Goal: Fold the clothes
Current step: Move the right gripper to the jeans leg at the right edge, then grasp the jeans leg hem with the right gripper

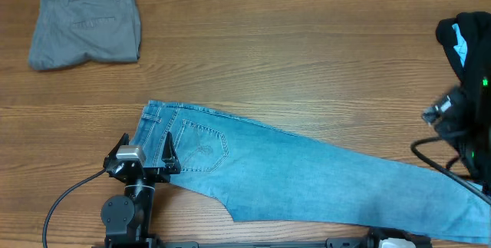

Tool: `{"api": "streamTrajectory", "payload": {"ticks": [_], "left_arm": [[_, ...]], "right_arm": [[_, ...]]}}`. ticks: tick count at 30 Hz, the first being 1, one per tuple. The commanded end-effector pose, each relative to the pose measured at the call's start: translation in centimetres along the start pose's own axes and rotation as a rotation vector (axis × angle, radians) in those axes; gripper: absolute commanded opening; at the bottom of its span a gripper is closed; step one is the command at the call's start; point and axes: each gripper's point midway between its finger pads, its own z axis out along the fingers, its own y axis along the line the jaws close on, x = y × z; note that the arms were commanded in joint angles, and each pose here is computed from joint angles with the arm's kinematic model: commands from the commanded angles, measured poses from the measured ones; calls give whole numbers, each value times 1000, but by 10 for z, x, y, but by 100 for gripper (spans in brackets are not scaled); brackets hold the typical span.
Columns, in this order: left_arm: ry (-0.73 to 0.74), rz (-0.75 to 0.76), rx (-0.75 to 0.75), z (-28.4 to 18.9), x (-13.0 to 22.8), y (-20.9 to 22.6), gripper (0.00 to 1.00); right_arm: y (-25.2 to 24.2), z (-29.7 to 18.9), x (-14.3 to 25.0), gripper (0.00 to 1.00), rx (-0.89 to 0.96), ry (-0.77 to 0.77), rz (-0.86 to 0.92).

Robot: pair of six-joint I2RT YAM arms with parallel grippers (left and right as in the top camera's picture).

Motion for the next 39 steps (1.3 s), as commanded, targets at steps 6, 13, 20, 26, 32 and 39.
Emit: {"api": "streamTrajectory", "payload": {"ticks": [6, 13, 20, 26, 32, 39], "left_arm": [[-3, 12, 16, 0, 0, -3, 100], [-3, 12, 16, 0, 0, -3, 100], [-3, 12, 16, 0, 0, -3, 100], [-3, 12, 16, 0, 0, -3, 100], [-3, 12, 17, 0, 0, -3, 100], [-3, 12, 16, 0, 0, -3, 100]], "right_arm": [[-74, 91, 60, 100, 410, 244, 696], [-85, 156, 91, 100, 407, 360, 848], [-85, 213, 110, 95, 415, 389, 871], [-89, 255, 115, 96, 457, 419, 883], [-90, 292, 122, 100, 487, 451, 874], [-99, 303, 139, 84, 547, 518, 786]]}}
